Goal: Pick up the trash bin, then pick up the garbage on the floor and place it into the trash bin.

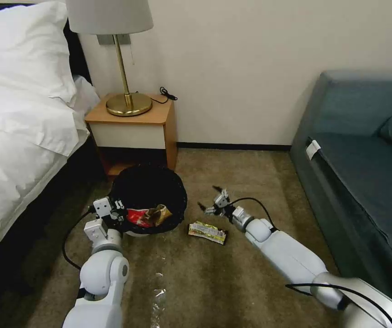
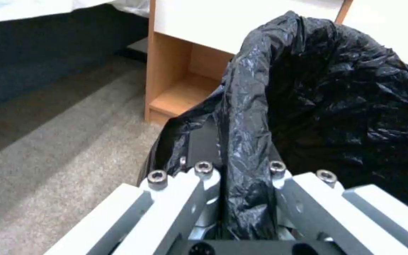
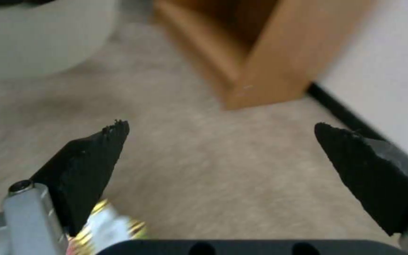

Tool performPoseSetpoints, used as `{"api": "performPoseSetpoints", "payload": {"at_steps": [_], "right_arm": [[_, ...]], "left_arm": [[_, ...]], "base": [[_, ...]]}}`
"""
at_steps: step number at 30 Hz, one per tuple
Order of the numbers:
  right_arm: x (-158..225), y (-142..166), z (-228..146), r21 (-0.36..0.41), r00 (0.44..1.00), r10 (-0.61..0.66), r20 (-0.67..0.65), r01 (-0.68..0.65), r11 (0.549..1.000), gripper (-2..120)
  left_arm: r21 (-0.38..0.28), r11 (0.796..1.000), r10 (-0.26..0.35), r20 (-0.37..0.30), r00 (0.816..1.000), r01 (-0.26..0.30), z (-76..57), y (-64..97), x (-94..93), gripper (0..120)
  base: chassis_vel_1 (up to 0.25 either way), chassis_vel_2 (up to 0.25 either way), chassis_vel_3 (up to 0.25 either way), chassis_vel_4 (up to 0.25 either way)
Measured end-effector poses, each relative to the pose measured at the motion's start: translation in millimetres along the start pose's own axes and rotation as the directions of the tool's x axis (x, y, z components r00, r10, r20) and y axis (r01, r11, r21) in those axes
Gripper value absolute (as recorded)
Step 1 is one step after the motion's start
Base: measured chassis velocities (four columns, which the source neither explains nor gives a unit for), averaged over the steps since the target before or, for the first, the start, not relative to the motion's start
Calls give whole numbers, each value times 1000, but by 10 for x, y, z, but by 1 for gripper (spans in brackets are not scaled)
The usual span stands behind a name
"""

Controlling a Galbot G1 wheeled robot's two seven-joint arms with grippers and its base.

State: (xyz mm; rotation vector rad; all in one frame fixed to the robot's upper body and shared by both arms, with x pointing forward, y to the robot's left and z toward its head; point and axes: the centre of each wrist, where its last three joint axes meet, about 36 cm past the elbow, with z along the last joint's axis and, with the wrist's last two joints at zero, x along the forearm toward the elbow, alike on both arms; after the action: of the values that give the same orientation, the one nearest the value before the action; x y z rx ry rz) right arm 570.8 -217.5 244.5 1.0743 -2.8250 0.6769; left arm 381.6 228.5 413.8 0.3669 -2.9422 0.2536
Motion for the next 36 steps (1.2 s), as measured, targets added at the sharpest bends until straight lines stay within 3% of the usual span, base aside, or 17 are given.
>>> {"api": "performPoseSetpoints", "payload": {"at_steps": [9,19,28,36], "right_arm": [[-11,-63,148,24,976,-206,-73,208,978,100],[103,86,352,-24,894,-433,-118,433,901,100],[81,147,445,-62,860,-491,-139,487,871,100],[105,83,640,-59,893,-390,-226,387,920,100]], "left_arm": [[12,1000,3,-14,1000,-3,85,-27,-37,4],[31,999,22,-7,1000,-22,76,-144,-107,4],[38,999,11,-10,1000,-11,78,-95,-36,4],[36,999,17,-12,1000,-16,86,-116,-3,4]], "base": [[0,0,0,0],[0,0,0,0],[0,0,0,0],[0,0,0,0]]}}
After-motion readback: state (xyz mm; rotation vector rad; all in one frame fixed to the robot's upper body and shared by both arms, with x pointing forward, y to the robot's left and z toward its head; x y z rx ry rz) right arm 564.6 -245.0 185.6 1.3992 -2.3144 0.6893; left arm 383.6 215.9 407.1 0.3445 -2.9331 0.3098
